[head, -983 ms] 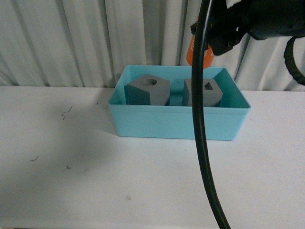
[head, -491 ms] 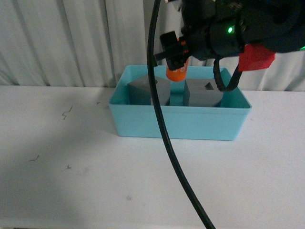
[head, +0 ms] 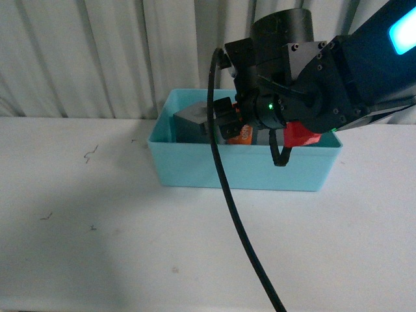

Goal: Place gray and orange parts in blue box

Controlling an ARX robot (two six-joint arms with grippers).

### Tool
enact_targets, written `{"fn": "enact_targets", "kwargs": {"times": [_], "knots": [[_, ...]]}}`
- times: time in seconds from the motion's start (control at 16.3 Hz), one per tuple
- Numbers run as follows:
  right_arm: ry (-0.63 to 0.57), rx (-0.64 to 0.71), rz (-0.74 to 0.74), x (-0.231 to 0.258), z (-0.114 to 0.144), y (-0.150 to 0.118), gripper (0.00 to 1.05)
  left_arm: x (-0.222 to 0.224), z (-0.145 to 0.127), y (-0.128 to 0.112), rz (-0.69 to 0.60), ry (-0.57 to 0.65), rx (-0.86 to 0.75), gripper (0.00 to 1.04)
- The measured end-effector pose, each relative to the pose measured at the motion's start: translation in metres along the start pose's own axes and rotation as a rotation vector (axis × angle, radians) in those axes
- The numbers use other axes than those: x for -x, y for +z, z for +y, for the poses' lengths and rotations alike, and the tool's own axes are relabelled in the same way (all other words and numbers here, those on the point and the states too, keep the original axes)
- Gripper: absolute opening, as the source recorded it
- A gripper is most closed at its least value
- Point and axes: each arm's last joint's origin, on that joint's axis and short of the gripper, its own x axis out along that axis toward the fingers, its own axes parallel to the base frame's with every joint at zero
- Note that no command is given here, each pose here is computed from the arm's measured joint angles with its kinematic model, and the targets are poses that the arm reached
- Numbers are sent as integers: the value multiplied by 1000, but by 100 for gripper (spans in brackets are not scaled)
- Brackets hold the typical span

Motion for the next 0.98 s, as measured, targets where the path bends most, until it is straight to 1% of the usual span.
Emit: {"fn": "enact_targets", "kwargs": {"times": [0.12,0.74,0.8,0.86,0.92,0.98], "knots": [[-8,-1,22,-11,2,-8,48,0,0,0,0,0,0,98],[-25,-25,35,-30,3,-11,48,0,0,0,0,0,0,98],[-25,-25,34,-30,3,-11,50,0,0,0,0,0,0,98],[-25,-27,28,-30,3,-10,62,0,0,0,0,0,0,98],[-20,-30,24,-30,3,-10,71,0,0,0,0,0,0,98],[-23,-31,11,-30,3,-8,83,0,0,0,0,0,0,98]]}}
